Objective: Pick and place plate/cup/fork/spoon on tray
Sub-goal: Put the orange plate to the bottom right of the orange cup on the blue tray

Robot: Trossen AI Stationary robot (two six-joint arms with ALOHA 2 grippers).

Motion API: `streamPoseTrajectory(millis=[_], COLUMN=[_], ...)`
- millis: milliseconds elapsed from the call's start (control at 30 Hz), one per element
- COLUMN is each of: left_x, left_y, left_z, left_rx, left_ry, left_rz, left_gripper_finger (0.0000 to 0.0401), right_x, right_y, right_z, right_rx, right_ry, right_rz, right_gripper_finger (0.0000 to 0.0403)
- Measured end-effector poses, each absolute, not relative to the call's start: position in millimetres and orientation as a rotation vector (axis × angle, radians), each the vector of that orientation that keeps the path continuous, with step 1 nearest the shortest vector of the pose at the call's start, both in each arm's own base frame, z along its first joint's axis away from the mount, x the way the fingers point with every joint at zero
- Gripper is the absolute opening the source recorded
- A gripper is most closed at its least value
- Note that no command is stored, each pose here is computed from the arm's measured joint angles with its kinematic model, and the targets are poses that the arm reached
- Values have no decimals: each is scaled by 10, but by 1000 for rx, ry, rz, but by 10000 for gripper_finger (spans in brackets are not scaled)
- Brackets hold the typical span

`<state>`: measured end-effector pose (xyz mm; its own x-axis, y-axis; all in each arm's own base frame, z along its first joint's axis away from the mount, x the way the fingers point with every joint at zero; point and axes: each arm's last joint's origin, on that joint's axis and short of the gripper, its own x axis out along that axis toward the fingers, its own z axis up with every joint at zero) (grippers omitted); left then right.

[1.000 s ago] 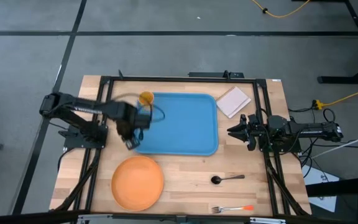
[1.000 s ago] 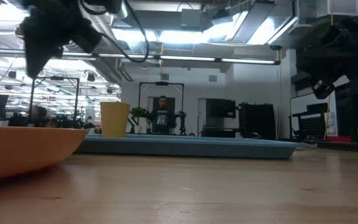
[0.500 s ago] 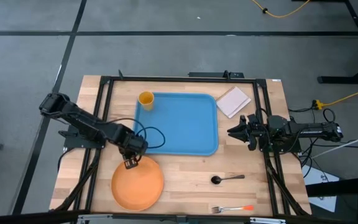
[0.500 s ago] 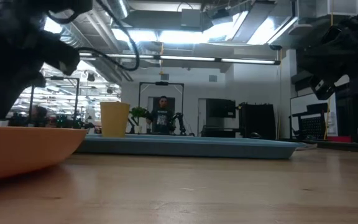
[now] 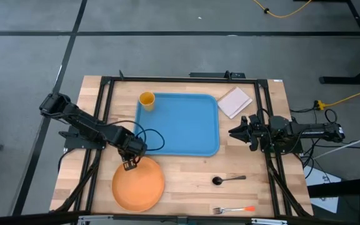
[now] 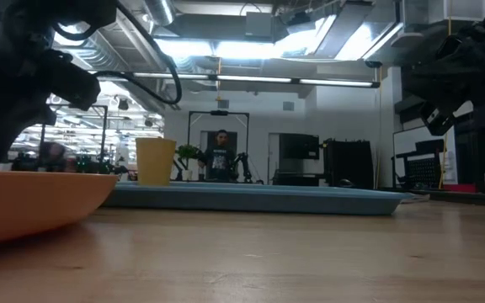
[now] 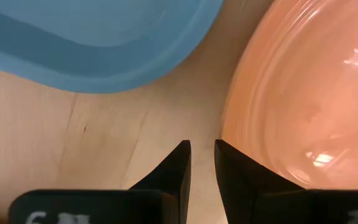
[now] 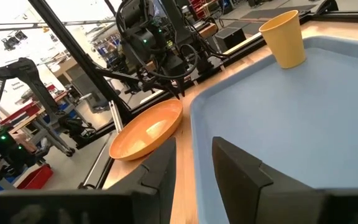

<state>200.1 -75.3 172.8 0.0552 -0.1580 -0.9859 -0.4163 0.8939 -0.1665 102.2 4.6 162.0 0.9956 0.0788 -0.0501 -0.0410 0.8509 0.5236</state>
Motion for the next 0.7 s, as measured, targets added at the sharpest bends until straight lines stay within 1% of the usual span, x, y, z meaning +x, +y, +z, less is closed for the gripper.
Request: streamPoseTrajectory(millis=[367, 700], left_x=[2068, 2079], left_y=[-774, -773], left_z=[1737, 1718], left_rx=[-467, -448], left_ry=[1452, 1451], left_rz=[158, 165], left_gripper_finger=[64, 64], right_x=[1022, 1022], right_y=[46, 45], right_z=[1620, 1619], right_rx=[550, 571], right_ry=[71, 72], right_rz=[62, 61], right_gripper_finger=[110, 110])
